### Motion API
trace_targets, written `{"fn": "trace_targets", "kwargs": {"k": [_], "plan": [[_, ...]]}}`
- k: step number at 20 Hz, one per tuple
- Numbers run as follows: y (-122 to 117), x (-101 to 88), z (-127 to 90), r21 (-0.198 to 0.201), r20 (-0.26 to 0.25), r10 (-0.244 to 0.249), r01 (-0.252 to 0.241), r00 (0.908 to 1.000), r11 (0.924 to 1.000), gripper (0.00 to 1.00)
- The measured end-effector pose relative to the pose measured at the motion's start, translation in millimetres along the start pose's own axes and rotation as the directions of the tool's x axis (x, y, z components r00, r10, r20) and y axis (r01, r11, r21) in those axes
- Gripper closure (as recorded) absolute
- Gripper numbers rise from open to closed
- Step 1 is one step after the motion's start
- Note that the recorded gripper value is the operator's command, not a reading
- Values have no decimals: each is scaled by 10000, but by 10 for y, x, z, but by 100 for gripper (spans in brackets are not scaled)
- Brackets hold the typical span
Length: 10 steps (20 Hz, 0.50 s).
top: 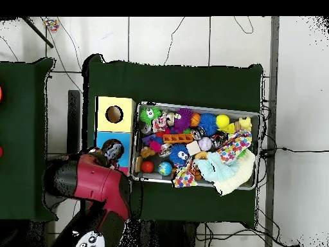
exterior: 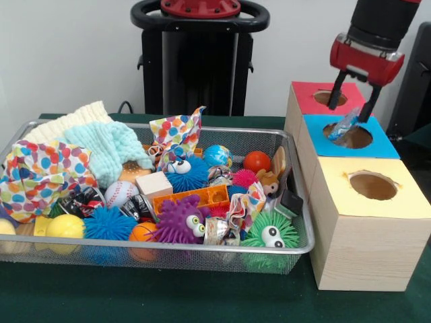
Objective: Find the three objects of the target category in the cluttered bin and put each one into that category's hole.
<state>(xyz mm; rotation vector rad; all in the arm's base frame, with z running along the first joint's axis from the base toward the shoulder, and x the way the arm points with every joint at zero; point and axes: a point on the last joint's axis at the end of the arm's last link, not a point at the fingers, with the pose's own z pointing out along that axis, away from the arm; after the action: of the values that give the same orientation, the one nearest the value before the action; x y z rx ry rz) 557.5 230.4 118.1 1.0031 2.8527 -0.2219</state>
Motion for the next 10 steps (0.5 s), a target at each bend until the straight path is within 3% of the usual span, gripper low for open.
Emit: {"fn": "trace_targets", "kwargs": {"k": [10], "plan": [[175,98,-583,-924,179,-155,171,9997,9956,0]]}}
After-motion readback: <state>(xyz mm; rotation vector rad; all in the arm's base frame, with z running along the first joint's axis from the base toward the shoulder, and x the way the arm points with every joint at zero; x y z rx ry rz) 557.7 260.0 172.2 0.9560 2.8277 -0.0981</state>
